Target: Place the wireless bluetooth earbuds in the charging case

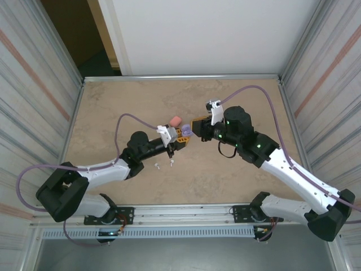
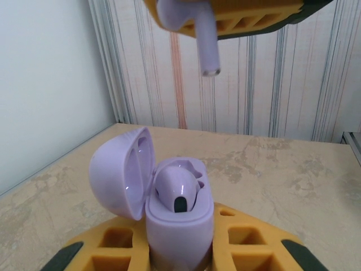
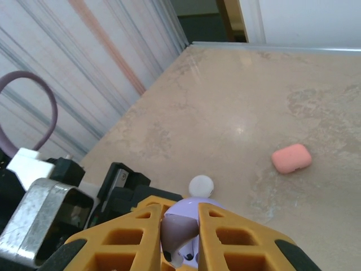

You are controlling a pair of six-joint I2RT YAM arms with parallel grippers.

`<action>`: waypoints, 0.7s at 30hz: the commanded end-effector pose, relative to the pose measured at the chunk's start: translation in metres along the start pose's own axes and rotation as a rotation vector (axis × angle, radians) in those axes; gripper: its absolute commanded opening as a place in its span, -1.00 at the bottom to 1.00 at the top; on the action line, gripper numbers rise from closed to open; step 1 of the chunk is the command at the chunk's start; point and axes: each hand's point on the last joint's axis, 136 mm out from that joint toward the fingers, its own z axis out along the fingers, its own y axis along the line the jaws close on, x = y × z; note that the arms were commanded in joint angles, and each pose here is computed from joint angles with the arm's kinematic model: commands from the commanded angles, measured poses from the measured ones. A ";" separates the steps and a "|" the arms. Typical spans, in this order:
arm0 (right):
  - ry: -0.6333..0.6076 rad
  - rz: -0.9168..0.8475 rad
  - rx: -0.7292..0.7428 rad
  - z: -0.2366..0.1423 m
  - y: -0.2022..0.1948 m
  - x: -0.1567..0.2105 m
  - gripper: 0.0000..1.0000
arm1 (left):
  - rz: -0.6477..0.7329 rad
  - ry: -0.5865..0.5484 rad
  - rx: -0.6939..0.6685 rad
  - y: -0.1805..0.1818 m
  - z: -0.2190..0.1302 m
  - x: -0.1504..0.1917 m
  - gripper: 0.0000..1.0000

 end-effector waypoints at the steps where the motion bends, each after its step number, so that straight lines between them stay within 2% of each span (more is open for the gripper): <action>1: -0.015 -0.005 0.018 0.007 -0.003 -0.001 -0.62 | 0.001 -0.063 0.005 0.001 0.005 -0.020 -1.00; 21: 0.045 -0.001 0.057 0.021 -0.013 0.023 -0.62 | -0.017 -0.083 -0.007 0.003 0.004 -0.025 -1.00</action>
